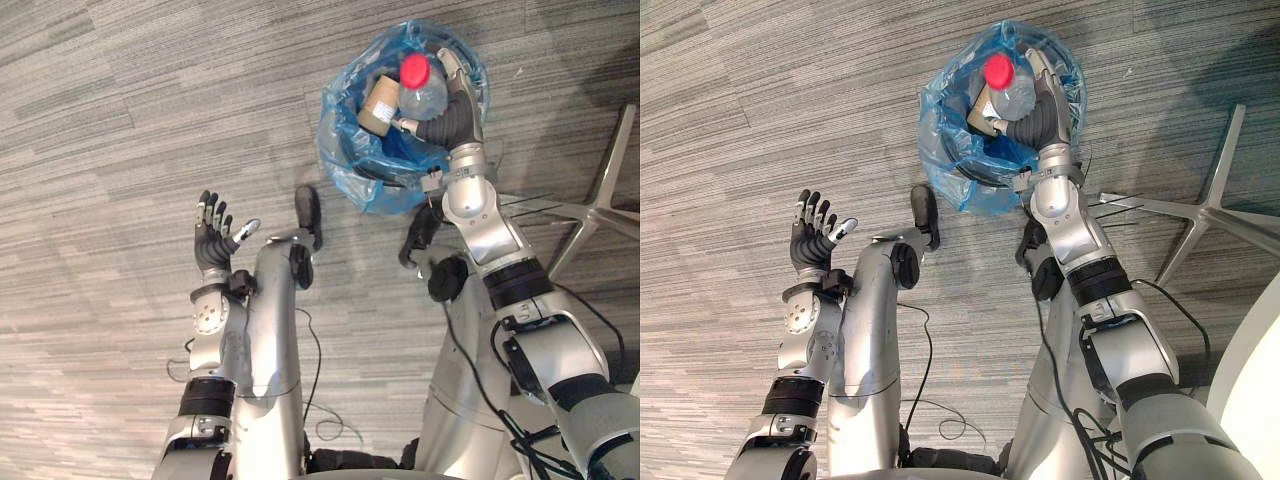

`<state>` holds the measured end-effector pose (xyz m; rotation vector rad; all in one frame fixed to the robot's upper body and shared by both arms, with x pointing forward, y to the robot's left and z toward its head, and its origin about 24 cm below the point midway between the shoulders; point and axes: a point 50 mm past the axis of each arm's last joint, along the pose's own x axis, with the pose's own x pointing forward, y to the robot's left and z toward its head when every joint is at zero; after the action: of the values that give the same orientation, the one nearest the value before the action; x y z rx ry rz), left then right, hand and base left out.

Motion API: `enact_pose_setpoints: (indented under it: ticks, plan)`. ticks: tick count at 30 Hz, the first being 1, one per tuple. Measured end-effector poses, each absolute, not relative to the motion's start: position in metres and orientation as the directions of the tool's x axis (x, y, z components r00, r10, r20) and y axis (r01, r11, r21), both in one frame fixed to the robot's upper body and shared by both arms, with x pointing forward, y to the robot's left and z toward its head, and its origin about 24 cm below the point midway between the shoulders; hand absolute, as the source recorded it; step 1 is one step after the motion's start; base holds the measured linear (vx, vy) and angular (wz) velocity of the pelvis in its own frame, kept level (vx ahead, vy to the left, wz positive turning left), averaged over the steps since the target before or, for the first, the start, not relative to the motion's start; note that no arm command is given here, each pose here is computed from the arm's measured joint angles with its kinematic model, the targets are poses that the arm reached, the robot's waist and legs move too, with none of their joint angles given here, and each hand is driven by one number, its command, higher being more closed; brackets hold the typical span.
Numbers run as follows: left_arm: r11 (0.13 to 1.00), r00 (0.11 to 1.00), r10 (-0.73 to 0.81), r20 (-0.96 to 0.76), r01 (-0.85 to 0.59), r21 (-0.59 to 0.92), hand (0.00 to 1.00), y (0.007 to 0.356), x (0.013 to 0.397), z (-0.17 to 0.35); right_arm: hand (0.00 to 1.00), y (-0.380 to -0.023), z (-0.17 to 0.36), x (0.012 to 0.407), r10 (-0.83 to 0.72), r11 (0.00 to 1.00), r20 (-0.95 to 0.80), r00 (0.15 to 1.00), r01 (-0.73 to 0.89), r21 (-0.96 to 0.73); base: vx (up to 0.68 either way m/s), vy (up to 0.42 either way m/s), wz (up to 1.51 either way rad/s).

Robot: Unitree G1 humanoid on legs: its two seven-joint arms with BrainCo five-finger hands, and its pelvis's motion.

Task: Gather rubbish on tea table into small bin, then transfer packed bag to large trash can.

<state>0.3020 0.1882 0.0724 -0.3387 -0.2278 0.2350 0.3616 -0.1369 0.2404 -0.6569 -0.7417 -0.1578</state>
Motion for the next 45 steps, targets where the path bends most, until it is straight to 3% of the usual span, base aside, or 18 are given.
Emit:
enact_pose_setpoints:
  ticks: [4, 9, 15, 23, 24, 28, 32, 38, 45]
  plan:
    - [0.922, 0.956, 0.265, 0.129, -0.211, -0.325, 0.0, 0.188, 0.3, 0.058, 0.0, -0.132, 0.222, 0.346, 0.141, 0.773, 0.678, 0.722, 0.347, -0.53, -0.01, 0.016, 0.01]
    - [0.929, 0.96, 0.272, 0.057, -0.247, -0.275, 0.0, 0.192, 0.289, 0.037, 0.0, -0.12, 0.185, 0.338, 0.225, 0.721, 0.603, 0.765, 0.286, -0.631, -0.01, 0.006, -0.01]
    - [0.929, 0.961, 0.275, 0.033, -0.256, -0.266, 0.0, 0.192, 0.288, 0.031, 0.0, -0.102, 0.157, 0.339, 0.353, 0.598, 0.489, 0.798, 0.21, -0.774, 0.0, 0.0, 0.0]
    - [0.932, 0.96, 0.273, 0.055, -0.25, -0.263, 0.0, 0.193, 0.289, 0.034, 0.0, -0.102, 0.112, 0.363, 0.344, 0.396, 0.251, 0.905, 0.103, -0.912, 0.0, 0.0, 0.0]
    - [0.935, 0.962, 0.268, 0.06, -0.245, -0.255, 0.0, 0.194, 0.289, 0.036, 1.0, -0.102, 0.111, 0.367, 0.336, 0.375, 0.235, 0.912, 0.1, -0.922, 0.0, 0.035, 0.04]
    - [0.938, 0.96, 0.27, 0.073, -0.245, -0.245, 0.0, 0.197, 0.29, 0.039, 1.0, -0.105, 0.111, 0.379, 0.301, 0.315, 0.167, 0.939, 0.068, -0.947, -0.01, 0.021, 0.06]
    - [0.939, 0.958, 0.271, 0.098, -0.241, -0.244, 0.0, 0.198, 0.292, 0.043, 1.0, -0.104, 0.125, 0.385, 0.293, 0.323, 0.185, 0.938, 0.085, -0.943, -0.01, 0.006, 0.01]
    - [0.94, 0.957, 0.271, 0.103, -0.24, -0.242, 0.0, 0.199, 0.294, 0.045, 1.0, -0.097, 0.144, 0.381, 0.312, 0.416, 0.269, 0.911, 0.124, -0.901, 0.0, 0.005, 0.0]
    - [0.94, 0.96, 0.266, 0.087, -0.238, -0.242, 0.0, 0.198, 0.294, 0.044, 1.0, -0.095, 0.17, 0.369, 0.292, 0.597, 0.415, 0.862, 0.175, -0.783, 0.0, 0.009, 0.0]
